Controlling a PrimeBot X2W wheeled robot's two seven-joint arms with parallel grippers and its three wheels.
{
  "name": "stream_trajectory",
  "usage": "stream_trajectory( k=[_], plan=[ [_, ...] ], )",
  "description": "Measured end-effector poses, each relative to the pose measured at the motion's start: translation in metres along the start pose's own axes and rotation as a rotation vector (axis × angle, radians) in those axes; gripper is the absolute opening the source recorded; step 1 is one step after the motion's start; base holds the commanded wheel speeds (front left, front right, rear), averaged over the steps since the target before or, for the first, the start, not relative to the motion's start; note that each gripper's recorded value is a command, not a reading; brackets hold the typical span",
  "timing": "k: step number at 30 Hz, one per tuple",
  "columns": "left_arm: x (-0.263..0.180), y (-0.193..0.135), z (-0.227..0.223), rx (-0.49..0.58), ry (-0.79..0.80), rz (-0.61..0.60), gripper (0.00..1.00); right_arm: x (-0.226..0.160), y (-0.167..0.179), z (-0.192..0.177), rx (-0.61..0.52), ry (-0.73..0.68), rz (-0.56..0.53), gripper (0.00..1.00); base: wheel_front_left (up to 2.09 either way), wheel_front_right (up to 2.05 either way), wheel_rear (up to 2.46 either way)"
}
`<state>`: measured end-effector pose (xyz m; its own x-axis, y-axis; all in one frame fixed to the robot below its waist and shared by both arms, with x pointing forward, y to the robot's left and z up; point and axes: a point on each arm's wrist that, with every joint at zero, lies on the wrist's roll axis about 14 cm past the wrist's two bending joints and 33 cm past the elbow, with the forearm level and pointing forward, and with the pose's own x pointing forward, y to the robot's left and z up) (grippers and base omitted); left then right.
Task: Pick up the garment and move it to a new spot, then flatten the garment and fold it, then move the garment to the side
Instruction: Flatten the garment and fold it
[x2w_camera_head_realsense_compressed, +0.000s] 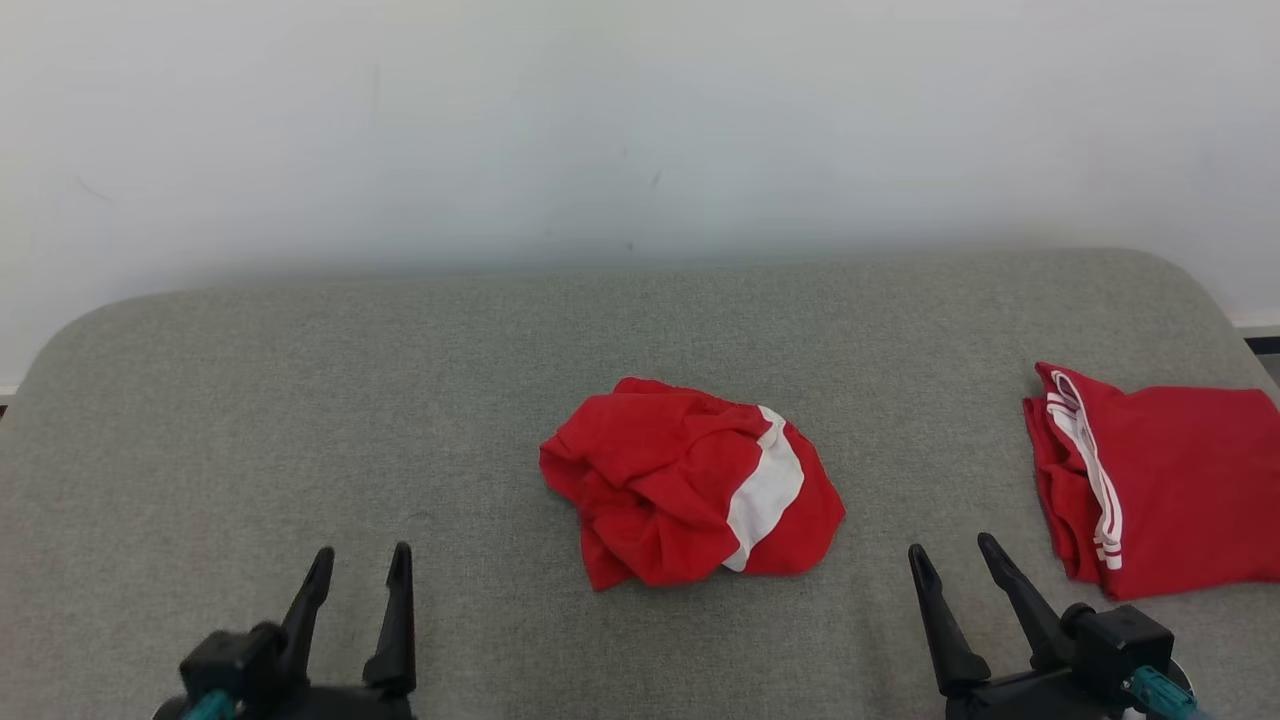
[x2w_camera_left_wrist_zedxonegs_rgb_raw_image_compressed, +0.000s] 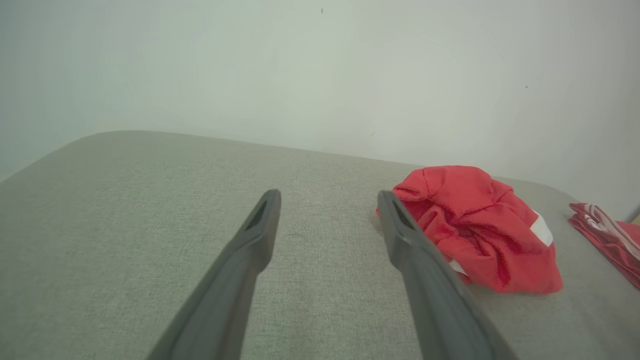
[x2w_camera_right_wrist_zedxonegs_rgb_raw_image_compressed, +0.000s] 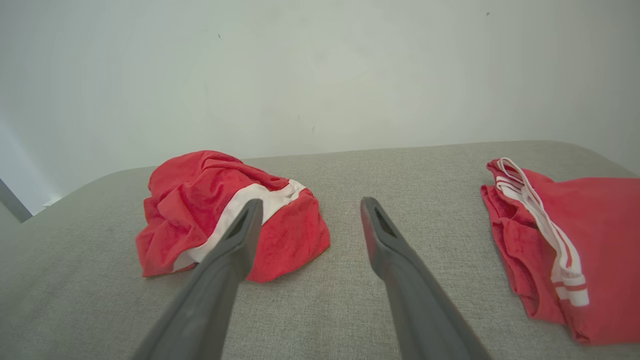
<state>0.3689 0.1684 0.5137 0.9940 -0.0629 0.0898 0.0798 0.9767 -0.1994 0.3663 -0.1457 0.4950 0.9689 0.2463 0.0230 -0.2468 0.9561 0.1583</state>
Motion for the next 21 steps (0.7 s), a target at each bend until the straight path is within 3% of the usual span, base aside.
stream_trajectory(
  k=[5, 12, 21],
  plan=[
    [0.039, -0.033, 0.011, 0.002, 0.037, -0.112, 1.00, -0.003, -0.001, -0.003, -0.003, 0.012, 0.001, 1.00, 0.00, 0.00, 0.00],
    [0.098, -0.092, 0.008, 0.031, 0.220, -0.257, 1.00, -0.004, -0.002, 0.001, -0.011, 0.010, 0.000, 1.00, 0.00, 0.00, 0.00],
    [0.151, -0.151, -0.026, 0.125, 0.489, -0.356, 1.00, -0.005, -0.012, 0.005, -0.014, 0.005, -0.028, 1.00, 0.00, 0.00, 0.00]
  ],
)
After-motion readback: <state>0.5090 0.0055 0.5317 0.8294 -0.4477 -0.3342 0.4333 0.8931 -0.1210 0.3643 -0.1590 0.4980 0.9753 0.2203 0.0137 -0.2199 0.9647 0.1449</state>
